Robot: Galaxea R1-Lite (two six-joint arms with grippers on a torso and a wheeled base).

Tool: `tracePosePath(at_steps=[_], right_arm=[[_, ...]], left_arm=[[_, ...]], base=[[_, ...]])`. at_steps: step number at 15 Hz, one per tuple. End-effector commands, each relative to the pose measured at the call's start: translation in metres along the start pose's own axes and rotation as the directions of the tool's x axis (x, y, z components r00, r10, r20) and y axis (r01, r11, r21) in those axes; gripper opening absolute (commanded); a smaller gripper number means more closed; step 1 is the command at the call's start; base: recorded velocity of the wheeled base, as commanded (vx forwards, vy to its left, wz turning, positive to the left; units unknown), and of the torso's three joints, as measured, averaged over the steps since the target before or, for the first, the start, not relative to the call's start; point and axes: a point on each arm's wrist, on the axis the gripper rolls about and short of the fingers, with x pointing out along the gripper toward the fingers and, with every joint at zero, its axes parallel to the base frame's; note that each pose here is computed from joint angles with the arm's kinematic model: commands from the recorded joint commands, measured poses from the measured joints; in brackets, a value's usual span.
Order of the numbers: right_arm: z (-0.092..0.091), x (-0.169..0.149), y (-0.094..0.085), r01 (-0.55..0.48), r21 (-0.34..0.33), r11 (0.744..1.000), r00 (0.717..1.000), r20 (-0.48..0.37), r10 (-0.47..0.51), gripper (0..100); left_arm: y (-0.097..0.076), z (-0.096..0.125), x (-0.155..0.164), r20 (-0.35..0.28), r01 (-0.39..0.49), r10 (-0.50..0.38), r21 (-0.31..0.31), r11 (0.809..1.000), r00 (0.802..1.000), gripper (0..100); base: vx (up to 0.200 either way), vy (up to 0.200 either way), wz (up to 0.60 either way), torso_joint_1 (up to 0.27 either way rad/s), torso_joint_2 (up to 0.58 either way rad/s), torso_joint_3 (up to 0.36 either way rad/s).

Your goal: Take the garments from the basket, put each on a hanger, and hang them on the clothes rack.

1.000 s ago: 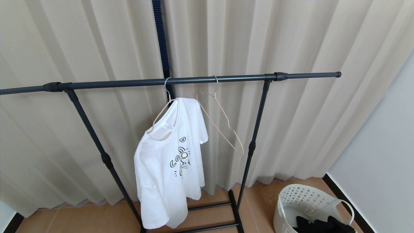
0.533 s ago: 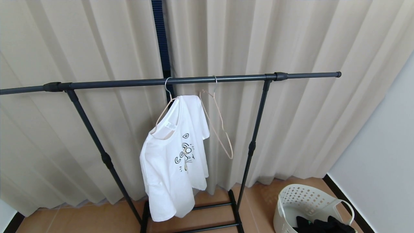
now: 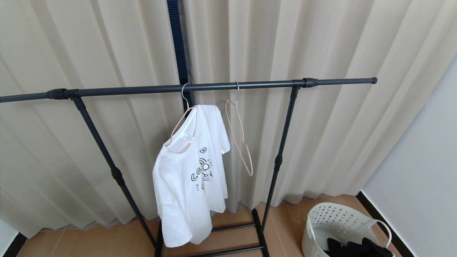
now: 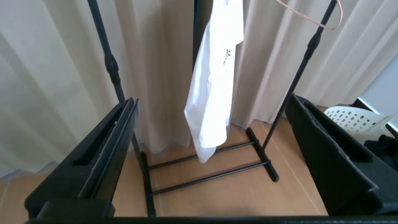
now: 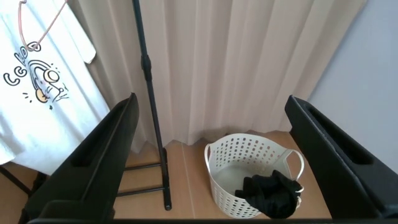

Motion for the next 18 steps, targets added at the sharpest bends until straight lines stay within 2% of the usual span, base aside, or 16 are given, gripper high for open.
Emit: tracePosePath(at_steps=[1, 18], right_arm=[[-0.0002, 0.0002, 0.0000, 0.000, 0.000, 1.000, 1.000, -0.002, 0.000, 100], [-0.0001, 0.0002, 0.0000, 0.002, 0.004, 1.000, 1.000, -0.001, -0.002, 100]], left_arm=[[0.0000, -0.0001, 0.0000, 0.001, 0.001, -0.001, -0.002, 1.000, 1.000, 100], [0.0000, -0.0001, 0.0000, 0.001, 0.000, 0.000, -0.007, 1.000, 1.000, 100]], base=[[0.000, 0.000, 0.00, -0.144, 0.32, 0.173], [0.000, 0.000, 0.00, -0.159, 0.38, 0.215]])
